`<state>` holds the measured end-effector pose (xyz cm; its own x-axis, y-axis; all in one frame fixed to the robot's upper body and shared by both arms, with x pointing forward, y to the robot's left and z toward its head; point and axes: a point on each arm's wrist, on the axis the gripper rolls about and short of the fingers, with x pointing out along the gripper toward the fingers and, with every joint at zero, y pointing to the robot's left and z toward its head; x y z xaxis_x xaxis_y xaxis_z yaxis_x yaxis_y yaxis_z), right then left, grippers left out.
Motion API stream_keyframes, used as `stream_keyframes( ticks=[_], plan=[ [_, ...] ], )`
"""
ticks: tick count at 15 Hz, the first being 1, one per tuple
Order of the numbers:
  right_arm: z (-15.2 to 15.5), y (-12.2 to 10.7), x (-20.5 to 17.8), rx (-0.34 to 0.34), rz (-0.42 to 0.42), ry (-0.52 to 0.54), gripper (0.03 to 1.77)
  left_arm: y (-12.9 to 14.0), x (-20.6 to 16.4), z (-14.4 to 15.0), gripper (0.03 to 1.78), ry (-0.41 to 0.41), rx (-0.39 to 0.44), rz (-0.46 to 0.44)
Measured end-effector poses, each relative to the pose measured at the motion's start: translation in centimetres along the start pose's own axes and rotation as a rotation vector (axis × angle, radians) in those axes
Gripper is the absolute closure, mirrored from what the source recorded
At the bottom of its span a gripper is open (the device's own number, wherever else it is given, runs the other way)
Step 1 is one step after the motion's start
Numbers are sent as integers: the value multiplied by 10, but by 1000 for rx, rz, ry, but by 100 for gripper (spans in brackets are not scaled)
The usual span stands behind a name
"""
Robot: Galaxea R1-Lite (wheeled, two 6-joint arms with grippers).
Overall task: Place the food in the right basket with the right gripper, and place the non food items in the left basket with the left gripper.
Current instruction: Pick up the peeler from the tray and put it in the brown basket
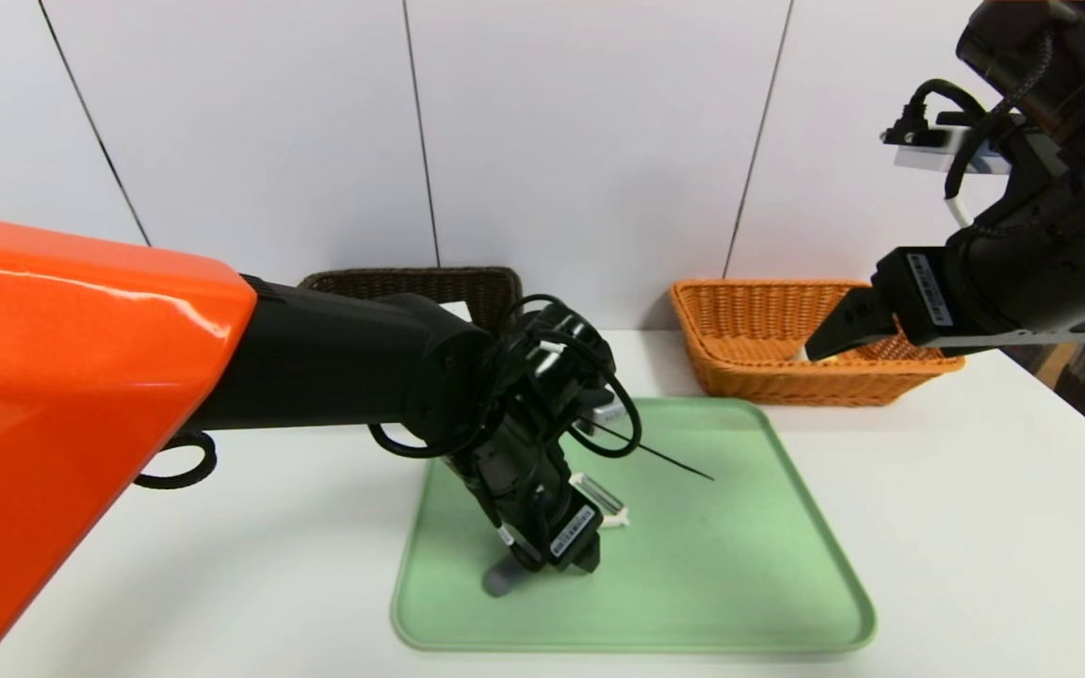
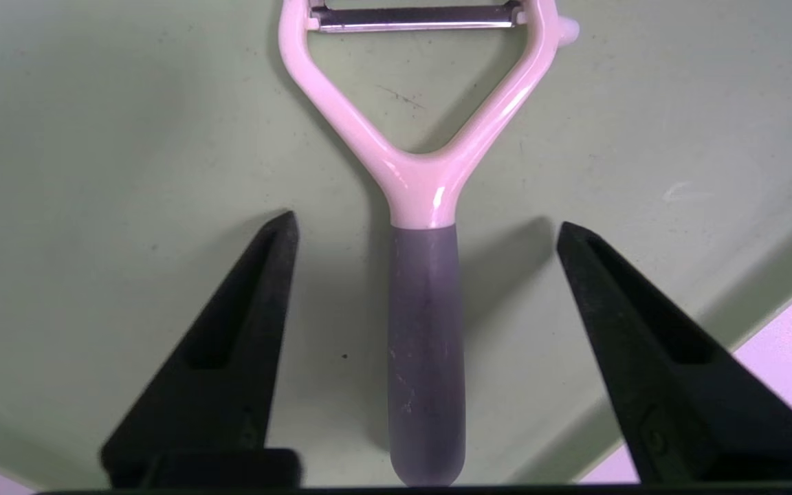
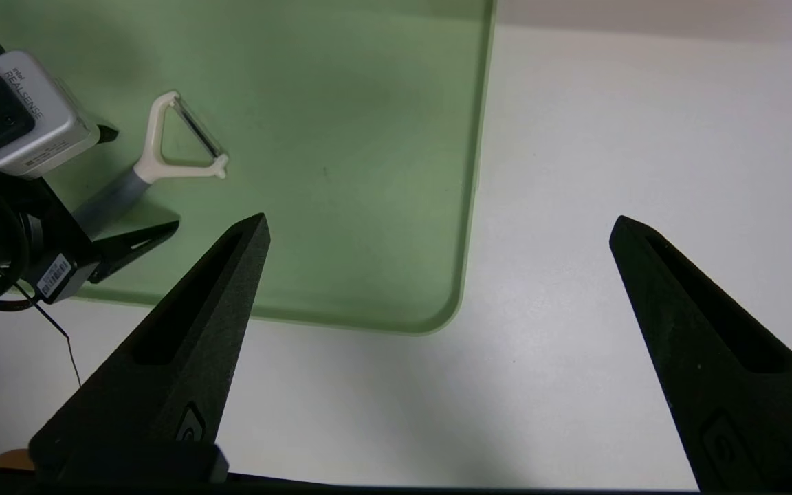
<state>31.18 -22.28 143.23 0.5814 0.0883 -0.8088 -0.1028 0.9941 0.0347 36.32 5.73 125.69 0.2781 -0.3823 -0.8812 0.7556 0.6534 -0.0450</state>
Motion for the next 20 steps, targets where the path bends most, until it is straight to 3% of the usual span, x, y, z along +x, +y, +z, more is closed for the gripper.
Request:
stream_keyframes(
  ticks=[5, 6, 12, 20],
  plan=[
    [0, 0, 0, 0, 0, 0, 9, 0, 0, 0, 118, 0, -1, -1],
    [0, 0, 0, 0, 0, 0, 9, 0, 0, 0, 160, 1, -1, 0],
    [0, 0, -1, 3, 1, -4, 9, 0, -1, 0, 160, -3, 0, 0],
    [-1, -1, -1, 5, -1, 1, 9, -4, -47, 15, 160, -128, -14, 1]
  ],
)
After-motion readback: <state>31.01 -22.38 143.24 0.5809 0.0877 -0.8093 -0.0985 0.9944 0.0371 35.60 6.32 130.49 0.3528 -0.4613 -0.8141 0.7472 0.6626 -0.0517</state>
